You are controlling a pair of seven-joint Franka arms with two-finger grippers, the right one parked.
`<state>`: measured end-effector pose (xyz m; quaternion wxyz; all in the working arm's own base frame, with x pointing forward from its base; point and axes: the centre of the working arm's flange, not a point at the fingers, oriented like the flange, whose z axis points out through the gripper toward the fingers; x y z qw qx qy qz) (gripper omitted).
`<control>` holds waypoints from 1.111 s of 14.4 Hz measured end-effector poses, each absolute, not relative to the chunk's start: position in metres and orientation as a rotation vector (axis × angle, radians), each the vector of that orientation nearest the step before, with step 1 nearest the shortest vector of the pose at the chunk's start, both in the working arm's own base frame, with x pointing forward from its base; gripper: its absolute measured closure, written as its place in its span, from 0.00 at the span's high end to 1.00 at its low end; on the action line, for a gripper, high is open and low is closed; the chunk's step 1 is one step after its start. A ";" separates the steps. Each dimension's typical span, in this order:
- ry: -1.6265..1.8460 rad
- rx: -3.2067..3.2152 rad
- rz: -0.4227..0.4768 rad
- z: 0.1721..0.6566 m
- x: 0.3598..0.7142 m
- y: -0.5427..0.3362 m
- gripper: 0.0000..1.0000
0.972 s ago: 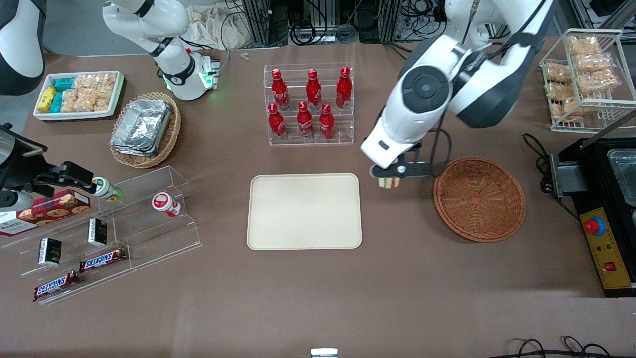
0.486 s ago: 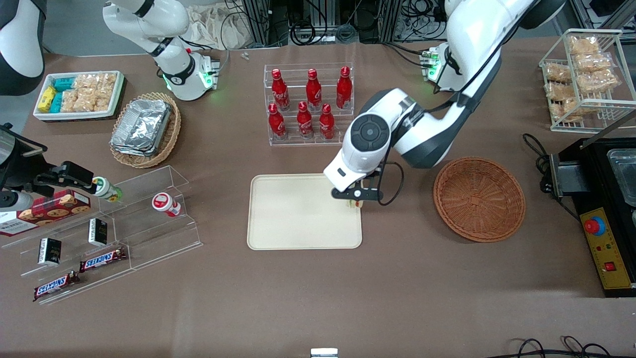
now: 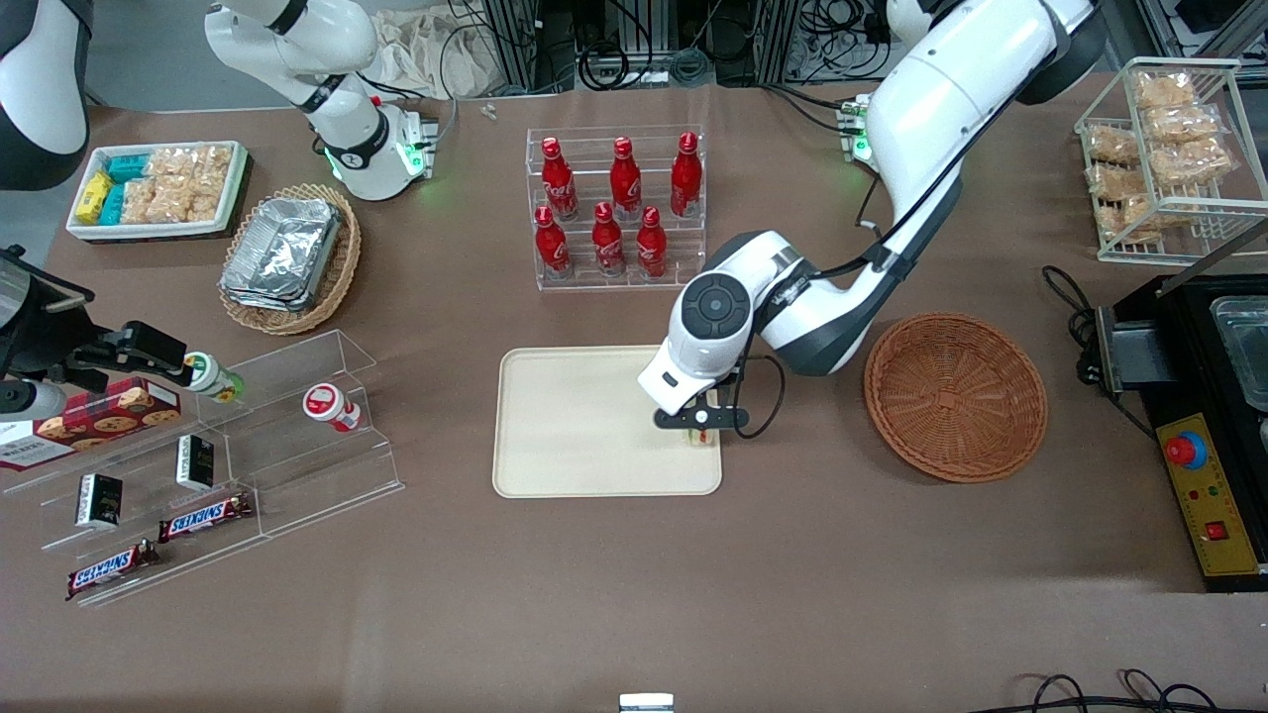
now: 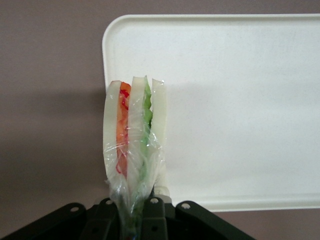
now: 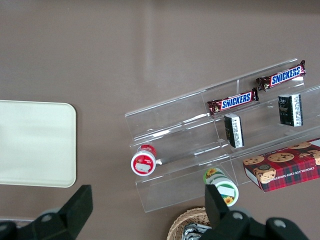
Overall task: Place sandwich from basket to tray
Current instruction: 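Lower the sandwich onto the tray and open the left gripper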
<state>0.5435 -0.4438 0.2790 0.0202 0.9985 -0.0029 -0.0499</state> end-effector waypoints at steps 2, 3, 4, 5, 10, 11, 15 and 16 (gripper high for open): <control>-0.008 3.089 -0.177 0.259 0.543 -0.445 0.15; -0.006 3.082 -0.184 0.251 0.543 -0.446 0.15; -0.004 3.073 -0.187 0.244 0.544 -0.447 0.15; -0.001 3.068 -0.191 0.237 0.544 -0.447 0.15; 0.095 3.080 -0.173 0.230 0.545 -0.447 0.39; 0.135 3.089 -0.159 0.231 0.546 -0.447 0.48; 0.224 3.162 -0.176 0.257 0.547 -0.439 0.85; 0.232 3.190 -0.169 0.277 0.548 -0.435 0.96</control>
